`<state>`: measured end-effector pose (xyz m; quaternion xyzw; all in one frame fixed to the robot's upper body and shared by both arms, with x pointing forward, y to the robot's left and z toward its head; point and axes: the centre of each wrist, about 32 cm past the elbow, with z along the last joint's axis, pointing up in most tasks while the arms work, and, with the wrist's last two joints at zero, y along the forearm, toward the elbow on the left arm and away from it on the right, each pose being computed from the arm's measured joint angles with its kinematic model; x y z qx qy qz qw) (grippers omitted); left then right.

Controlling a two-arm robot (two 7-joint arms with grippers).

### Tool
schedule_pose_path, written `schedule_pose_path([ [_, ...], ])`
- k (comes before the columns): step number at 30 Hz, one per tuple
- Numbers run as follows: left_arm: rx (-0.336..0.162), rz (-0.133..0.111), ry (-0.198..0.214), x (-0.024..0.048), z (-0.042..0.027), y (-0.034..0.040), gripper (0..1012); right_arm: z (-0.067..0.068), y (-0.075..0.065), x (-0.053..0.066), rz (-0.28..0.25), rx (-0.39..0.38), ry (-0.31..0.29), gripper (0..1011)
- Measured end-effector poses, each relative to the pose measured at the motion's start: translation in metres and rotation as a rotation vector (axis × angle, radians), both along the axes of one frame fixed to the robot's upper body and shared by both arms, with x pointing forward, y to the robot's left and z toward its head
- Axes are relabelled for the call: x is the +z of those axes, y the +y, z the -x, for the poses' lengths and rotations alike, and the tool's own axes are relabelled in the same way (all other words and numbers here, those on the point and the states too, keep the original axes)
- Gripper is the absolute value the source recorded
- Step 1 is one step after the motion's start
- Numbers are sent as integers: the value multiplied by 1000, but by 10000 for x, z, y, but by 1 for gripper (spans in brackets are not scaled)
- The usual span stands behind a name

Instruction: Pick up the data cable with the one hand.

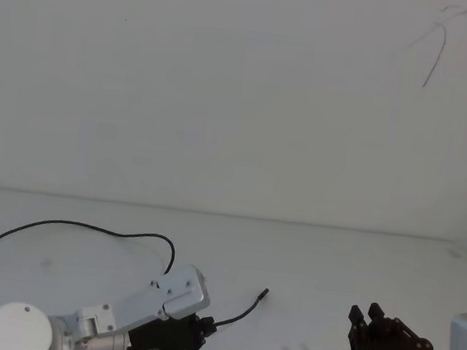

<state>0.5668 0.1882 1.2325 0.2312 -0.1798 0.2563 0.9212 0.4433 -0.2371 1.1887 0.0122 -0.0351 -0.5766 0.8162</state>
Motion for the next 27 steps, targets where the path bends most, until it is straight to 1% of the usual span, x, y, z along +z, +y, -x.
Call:
schedule_pose_path([
  [4, -2, 6, -2, 14, -4, 16, 48, 0, 0, 0, 0, 0, 0, 251],
  [7, -9, 20, -4, 38, -9, 39, 47, 0, 0, 0, 0, 0, 0, 251],
  [8, -12, 30, -5, 56, -13, 55, 47, 0, 0, 0, 0, 0, 0, 251],
  [10, -16, 40, -5, 71, -15, 68, 47, 0, 0, 0, 0, 0, 0, 251],
  [11, -21, 53, -7, 91, -19, 87, 48, 0, 0, 0, 0, 0, 0, 251],
  [13, -26, 66, -7, 109, -22, 104, 47, 0, 0, 0, 0, 0, 0, 251],
  [14, -35, 84, -6, 129, -27, 124, 47, 0, 0, 0, 0, 0, 0, 251],
  [17, -46, 108, -7, 163, -36, 158, 47, 0, 0, 0, 0, 0, 0, 251],
  [18, -58, 127, -5, 183, -41, 181, 48, 0, 0, 0, 0, 0, 0, 251],
  [20, -69, 146, -3, 207, -49, 209, 47, 0, 0, 0, 0, 0, 0, 251],
  [21, -81, 164, 0, 226, -57, 238, 47, 0, 0, 0, 0, 0, 0, 251],
  [22, -91, 176, 3, 235, -60, 252, 47, 0, 0, 0, 0, 0, 0, 251],
  [23, -105, 195, 7, 256, -69, 287, 47, 0, 0, 0, 0, 0, 0, 251],
  [25, -121, 213, 14, 272, -76, 315, 47, 0, 0, 0, 0, 0, 0, 251],
  [26, -129, 225, 16, 284, -81, 339, 48, 0, 0, 0, 0, 0, 0, 251],
  [27, -144, 240, 24, 300, -89, 378, 47, 0, 0, 0, 0, 0, 0, 251],
])
